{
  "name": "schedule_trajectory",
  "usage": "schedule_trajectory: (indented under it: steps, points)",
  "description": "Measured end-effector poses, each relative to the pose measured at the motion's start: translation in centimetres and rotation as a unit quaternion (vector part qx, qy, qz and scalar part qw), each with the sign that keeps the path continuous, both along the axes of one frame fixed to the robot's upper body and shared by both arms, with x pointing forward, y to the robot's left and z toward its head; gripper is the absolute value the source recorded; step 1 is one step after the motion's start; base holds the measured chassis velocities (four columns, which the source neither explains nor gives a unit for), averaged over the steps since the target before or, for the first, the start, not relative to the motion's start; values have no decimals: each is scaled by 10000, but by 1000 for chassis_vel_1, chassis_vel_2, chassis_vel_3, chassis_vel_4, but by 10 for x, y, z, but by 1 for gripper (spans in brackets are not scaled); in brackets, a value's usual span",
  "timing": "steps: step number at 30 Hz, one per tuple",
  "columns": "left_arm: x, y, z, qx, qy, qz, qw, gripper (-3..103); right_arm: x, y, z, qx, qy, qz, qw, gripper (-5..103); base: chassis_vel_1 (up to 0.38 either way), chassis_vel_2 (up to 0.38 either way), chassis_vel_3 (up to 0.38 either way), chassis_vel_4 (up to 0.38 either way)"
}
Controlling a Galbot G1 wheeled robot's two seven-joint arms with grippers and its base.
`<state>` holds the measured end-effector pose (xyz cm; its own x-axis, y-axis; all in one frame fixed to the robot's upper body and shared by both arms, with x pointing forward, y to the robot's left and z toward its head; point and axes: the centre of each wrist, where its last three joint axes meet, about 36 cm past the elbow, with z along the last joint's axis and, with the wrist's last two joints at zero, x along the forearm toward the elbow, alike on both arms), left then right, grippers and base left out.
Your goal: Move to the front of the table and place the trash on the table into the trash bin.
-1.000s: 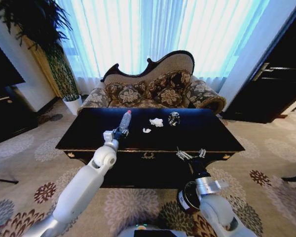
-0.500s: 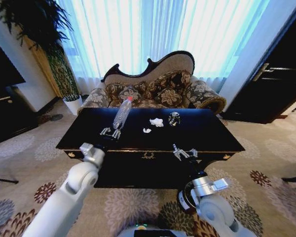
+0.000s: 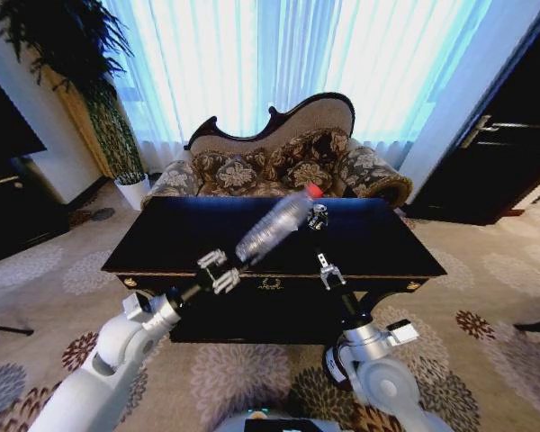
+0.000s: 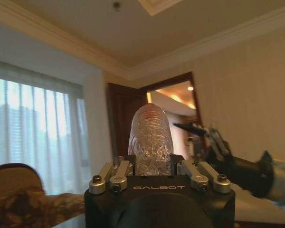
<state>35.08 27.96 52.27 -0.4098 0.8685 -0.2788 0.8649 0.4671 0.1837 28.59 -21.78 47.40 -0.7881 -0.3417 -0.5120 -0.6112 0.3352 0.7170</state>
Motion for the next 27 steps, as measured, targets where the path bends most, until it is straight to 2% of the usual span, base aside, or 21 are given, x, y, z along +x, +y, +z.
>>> schedule_trajectory:
  steps: [5, 9, 17, 18, 20, 27]
  points:
    - [1, 3, 5, 43, 17, -234, 9997, 35, -2, 2, 1, 187, -301, 147, 9993, 100, 0, 0, 0, 0]
    - [2, 3, 8, 56, 4, -274, 9996, 35, -5, 5, 2, 229, -414, 188, 9987, 100, 0, 0, 0, 0]
    - [6, 2, 9, 118, 32, -345, 9993, 35, -16, 17, 10, -63, -469, 225, 9986, 100, 0, 0, 0, 0]
    - [8, 0, 8, 133, 63, -370, 9992, 35, -18, 22, 14, -81, -522, 275, 9982, 103, 0, 0, 0, 0]
    - [10, -3, 7, 152, 101, -412, 9990, 35, -18, 26, 18, -107, -577, 328, 9977, 99, 0, 0, 0, 0]
    - [13, -10, 4, 230, 147, -537, 9982, 35, -15, 31, 19, -266, -561, 320, 9976, 98, 0, 0, 0, 0]
